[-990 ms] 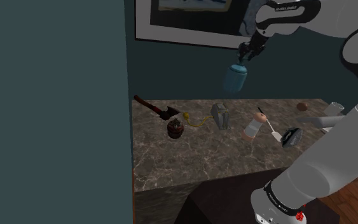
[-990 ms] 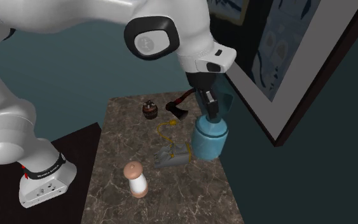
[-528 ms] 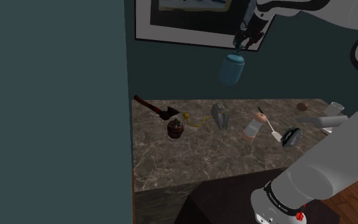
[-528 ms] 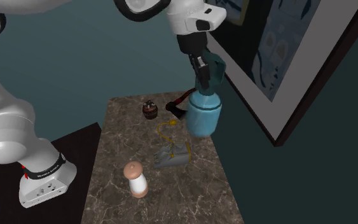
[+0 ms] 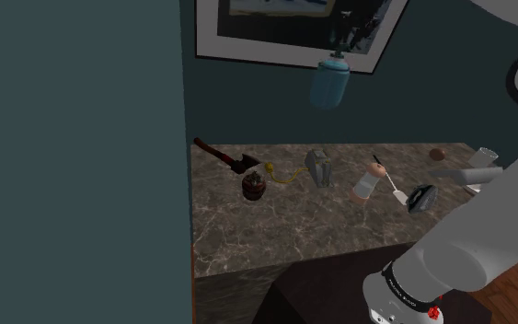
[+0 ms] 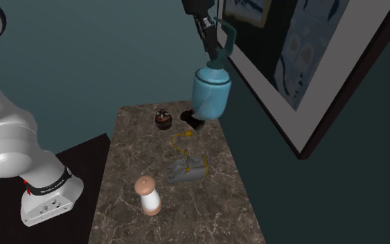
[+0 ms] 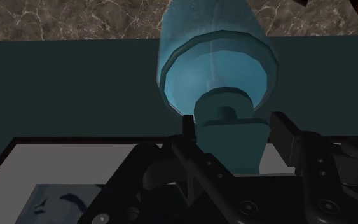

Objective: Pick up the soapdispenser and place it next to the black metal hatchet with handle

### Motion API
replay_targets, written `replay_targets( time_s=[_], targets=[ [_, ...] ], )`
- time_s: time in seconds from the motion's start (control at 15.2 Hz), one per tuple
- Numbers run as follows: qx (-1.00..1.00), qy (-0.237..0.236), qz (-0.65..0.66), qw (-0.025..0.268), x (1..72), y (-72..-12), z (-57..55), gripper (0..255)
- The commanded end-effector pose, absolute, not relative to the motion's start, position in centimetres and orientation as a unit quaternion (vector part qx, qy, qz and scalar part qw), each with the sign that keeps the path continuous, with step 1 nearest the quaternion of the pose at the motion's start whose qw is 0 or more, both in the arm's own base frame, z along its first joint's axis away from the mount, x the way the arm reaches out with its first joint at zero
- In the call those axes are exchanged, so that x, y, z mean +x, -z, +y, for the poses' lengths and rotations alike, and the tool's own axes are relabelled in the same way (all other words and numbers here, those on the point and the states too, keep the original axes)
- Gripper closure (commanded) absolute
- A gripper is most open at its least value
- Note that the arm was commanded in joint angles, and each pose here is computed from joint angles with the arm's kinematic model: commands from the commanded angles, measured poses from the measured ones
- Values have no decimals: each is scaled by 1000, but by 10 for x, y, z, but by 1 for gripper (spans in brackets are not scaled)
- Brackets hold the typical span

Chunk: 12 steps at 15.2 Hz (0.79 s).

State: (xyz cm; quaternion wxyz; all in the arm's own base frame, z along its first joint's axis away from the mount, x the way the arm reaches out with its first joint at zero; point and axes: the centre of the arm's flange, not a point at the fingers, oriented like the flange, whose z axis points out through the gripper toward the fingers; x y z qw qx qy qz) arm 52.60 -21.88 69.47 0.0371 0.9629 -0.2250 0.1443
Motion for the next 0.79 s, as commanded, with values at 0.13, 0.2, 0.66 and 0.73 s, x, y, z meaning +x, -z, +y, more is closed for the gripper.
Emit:
replay_targets(
  time_s=[0.13,0.2,0.66,0.73],
  targets=[
    [963,-145,-226,37,535,-731,-184,255],
    [963,-145,-226,37,538,-741,-175,255],
    [963,-145,-226,37,546,-758,-144,255],
    [963,-145,-226,37,546,-753,-144,255]
  ],
)
